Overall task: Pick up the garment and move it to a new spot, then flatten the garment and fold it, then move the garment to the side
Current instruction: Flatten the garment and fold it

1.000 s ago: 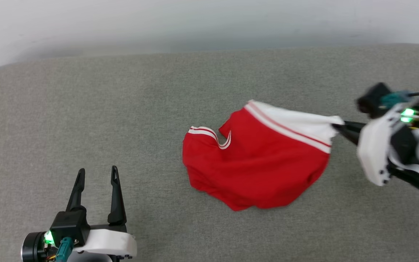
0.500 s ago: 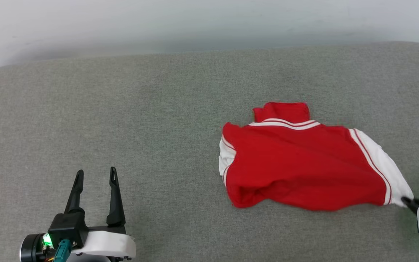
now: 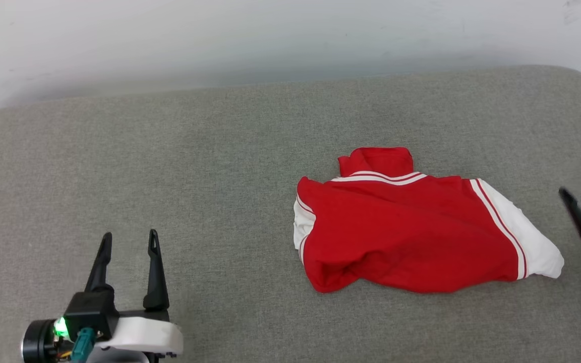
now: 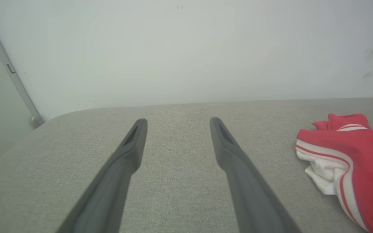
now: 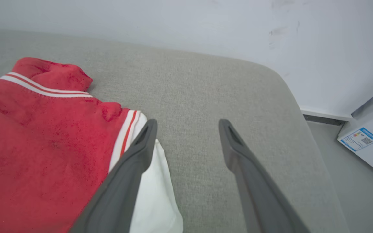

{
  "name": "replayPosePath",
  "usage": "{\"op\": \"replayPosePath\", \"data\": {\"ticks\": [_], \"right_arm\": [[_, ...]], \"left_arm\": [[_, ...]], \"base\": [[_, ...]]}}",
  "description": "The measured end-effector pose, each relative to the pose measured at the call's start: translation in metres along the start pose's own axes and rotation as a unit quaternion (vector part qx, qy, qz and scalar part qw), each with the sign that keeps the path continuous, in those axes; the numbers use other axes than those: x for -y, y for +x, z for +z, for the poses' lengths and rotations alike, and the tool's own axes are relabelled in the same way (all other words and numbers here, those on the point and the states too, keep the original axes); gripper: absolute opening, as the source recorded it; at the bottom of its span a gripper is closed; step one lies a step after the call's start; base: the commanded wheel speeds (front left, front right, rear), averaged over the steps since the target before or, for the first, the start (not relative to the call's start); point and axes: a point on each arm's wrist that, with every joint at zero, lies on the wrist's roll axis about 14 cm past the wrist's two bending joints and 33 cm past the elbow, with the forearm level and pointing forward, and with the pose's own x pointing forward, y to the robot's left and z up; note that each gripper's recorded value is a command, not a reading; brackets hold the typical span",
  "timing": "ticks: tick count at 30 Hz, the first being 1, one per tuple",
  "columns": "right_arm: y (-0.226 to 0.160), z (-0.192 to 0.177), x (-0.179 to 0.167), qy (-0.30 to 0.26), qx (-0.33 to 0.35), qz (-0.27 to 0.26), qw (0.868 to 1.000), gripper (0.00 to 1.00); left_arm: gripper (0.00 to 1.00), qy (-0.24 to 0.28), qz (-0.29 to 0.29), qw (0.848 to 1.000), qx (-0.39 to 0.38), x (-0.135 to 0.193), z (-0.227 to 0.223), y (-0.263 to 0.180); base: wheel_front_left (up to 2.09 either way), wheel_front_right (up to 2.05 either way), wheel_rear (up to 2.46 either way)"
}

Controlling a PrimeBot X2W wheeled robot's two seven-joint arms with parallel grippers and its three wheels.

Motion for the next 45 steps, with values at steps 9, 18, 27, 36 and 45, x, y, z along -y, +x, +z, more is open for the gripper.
{"op": "replayPosePath", "data": {"ticks": [9,18,27,36,45], "right_arm": [[-0.001,0.126,-0.007,-0.025,0.235,-0.034,0.971,1.00],[-0.032,0.137,-0.058,-0.021,0.318,-0.043,0.947,1.00],[-0.048,0.143,-0.074,-0.009,0.347,-0.053,0.936,1.00],[-0.046,0.134,-0.076,-0.008,0.336,-0.059,0.940,1.00],[-0.029,0.126,-0.081,-0.019,0.320,-0.051,0.946,1.00]], "left_arm": [[1.00,0.015,-0.029,0.999,0.041,0.002,0.023,0.024],[1.00,0.040,-0.099,0.990,0.088,0.019,0.051,0.061],[1.00,0.087,-0.231,0.968,0.048,0.080,0.069,0.109],[1.00,0.128,-0.378,0.907,-0.133,0.141,0.028,0.106],[1.00,0.208,-0.492,0.794,-0.288,0.180,-0.027,0.075]], "base": [[0.00,0.00,0.00],[0.00,0.00,0.00],[0.00,0.00,0.00],[0.00,0.00,0.00],[0.00,0.00,0.00]]}}
